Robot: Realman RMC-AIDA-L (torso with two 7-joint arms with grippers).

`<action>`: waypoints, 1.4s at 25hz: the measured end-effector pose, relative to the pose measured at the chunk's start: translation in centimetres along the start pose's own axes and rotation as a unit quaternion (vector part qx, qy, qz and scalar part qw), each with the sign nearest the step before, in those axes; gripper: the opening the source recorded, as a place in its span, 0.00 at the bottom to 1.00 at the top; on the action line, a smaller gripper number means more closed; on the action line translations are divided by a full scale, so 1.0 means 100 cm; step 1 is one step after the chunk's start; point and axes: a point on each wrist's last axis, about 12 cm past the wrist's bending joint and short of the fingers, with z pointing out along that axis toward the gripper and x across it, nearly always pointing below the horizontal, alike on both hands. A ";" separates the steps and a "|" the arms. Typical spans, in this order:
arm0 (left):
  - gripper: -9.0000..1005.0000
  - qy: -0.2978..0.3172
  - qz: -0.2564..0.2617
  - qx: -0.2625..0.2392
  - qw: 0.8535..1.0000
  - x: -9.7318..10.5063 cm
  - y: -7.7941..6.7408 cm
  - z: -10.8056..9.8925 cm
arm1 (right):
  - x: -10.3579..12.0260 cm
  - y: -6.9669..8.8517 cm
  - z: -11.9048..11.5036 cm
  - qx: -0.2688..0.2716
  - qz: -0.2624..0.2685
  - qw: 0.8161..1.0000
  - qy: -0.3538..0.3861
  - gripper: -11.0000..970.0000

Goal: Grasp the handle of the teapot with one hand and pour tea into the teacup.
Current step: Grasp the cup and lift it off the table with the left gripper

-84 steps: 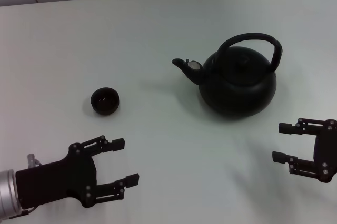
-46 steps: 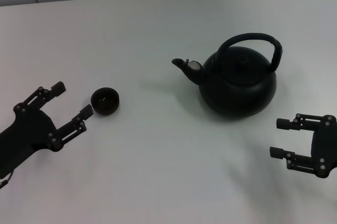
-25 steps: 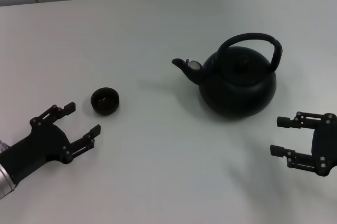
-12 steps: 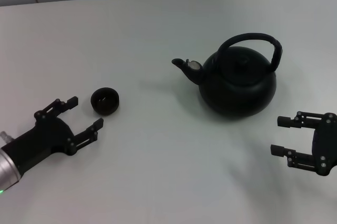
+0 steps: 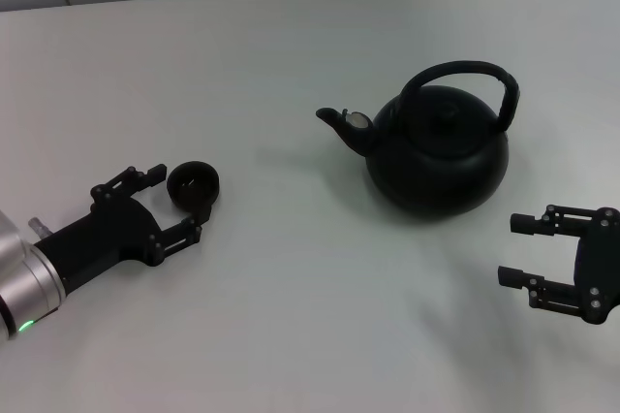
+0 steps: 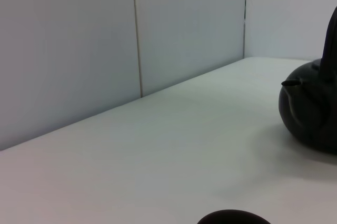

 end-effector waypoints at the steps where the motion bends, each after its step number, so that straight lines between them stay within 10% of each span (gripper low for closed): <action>1: 0.76 0.005 0.005 0.002 1.000 -0.002 0.001 0.004 | 0.000 0.000 0.000 -0.001 0.000 1.000 -0.001 0.63; 35: 0.72 0.017 0.004 0.006 1.000 -0.008 0.003 0.021 | -0.001 0.000 0.000 0.000 -0.001 1.000 -0.003 0.63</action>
